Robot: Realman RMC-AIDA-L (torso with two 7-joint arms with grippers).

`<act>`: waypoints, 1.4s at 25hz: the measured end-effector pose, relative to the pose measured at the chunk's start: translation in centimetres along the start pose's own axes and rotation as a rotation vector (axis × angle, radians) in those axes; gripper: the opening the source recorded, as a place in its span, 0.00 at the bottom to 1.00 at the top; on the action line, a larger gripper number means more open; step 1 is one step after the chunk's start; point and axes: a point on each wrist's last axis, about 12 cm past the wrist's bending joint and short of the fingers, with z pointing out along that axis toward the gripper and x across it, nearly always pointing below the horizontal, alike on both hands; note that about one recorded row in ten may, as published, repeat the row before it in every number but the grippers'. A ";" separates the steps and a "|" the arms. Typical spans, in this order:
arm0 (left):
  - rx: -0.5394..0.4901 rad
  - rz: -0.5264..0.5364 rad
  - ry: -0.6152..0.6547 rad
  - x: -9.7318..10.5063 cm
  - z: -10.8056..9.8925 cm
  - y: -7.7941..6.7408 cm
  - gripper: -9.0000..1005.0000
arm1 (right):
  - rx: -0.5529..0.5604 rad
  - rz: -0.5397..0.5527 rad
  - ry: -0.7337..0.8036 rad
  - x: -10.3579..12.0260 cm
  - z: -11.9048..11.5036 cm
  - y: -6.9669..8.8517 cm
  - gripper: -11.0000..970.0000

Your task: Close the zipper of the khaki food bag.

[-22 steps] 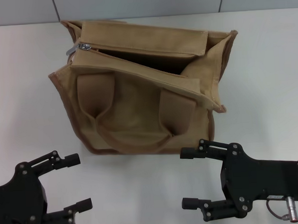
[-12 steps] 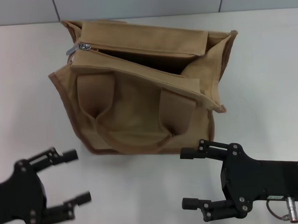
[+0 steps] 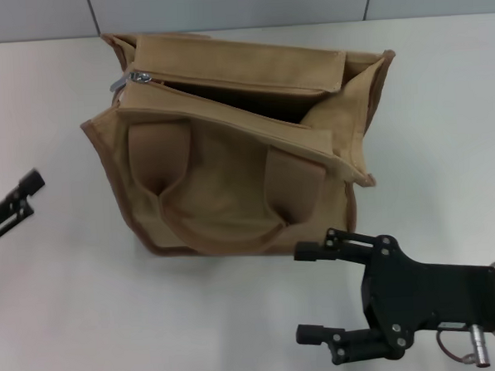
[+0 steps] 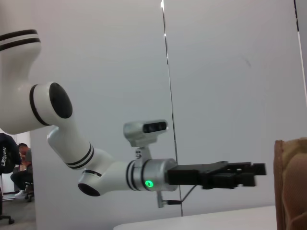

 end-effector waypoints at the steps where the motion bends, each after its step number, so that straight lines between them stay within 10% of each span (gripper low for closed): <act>1: -0.014 -0.009 0.004 0.2 0.6 0.2 0.81 | -0.003 0.002 -0.001 0.0 0.1 -0.1 0.86; 15: 0.205 -0.050 -0.047 -0.3 8.7 -1.1 0.81 | -0.011 0.009 -0.005 0.0 0.5 -0.1 0.86; 35: 0.175 -0.086 -0.068 -1.2 9.0 0.0 0.81 | -0.002 0.006 -0.004 0.0 0.7 -0.4 0.86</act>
